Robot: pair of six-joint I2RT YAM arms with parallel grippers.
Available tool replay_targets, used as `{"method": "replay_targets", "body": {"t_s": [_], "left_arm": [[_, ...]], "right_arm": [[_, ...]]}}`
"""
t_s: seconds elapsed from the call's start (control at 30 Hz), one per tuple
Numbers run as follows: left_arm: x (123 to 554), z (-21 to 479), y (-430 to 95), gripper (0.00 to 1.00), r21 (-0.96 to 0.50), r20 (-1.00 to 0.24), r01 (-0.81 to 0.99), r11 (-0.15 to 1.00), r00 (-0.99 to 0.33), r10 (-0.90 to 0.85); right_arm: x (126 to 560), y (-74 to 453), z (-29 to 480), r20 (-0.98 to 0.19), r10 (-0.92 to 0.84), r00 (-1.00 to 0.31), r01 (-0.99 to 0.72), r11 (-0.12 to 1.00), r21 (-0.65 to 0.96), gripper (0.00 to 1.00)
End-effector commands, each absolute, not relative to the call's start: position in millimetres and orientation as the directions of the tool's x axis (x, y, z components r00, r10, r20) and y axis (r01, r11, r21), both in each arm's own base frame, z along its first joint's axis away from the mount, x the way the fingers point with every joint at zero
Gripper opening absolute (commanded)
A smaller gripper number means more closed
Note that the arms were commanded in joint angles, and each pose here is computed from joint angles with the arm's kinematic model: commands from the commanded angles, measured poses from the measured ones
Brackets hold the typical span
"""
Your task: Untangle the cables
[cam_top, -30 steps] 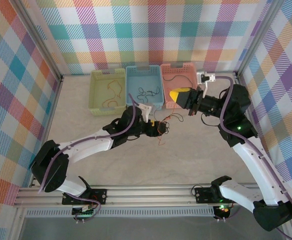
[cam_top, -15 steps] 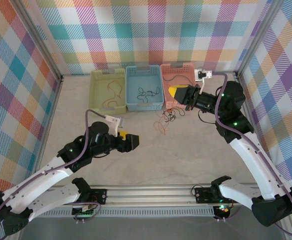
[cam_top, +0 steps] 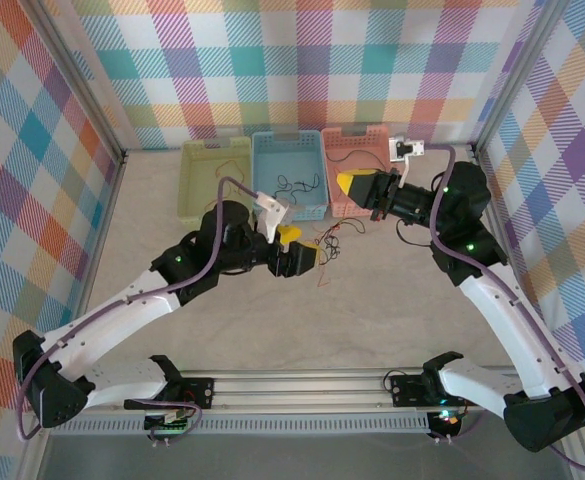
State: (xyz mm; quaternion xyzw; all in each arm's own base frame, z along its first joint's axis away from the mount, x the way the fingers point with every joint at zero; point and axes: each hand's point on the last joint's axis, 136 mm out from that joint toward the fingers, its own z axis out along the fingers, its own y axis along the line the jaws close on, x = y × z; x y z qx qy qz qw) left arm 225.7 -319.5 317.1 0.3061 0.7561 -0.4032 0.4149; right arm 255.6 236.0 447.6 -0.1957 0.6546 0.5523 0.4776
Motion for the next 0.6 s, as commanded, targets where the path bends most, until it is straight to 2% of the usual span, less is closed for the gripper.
{"method": "replay_targets", "body": {"t_s": [0.0,0.2,0.27,0.43,0.57], "left_arm": [[219.1,344.5,-335.2,0.73,-0.277,-0.924,0.877,0.393,-0.355,0.141],[218.5,346.4,-351.1,0.69,-0.264,-0.932,0.909,0.322,-0.327,0.157],[222.7,344.4,-355.5,0.63,-0.265,-0.929,0.908,0.323,-0.331,0.166],[231.7,340.1,-359.6,0.56,-0.254,-0.926,0.902,0.349,-0.331,0.180],[237.7,334.7,-360.5,0.41,-0.251,-0.920,0.893,0.373,-0.339,0.194]], "right_arm": [[252.8,239.7,447.9,-0.840,0.266,-0.472,-0.794,0.285,0.536,0.00],[252.0,240.0,446.8,-0.841,0.260,-0.475,-0.794,0.286,0.537,0.00],[251.8,239.7,447.3,-0.840,0.261,-0.476,-0.793,0.286,0.538,0.00],[250.0,240.2,446.6,-0.840,0.254,-0.479,-0.794,0.282,0.538,0.00],[249.2,240.0,445.7,-0.842,0.250,-0.478,-0.795,0.285,0.536,0.00]]}}
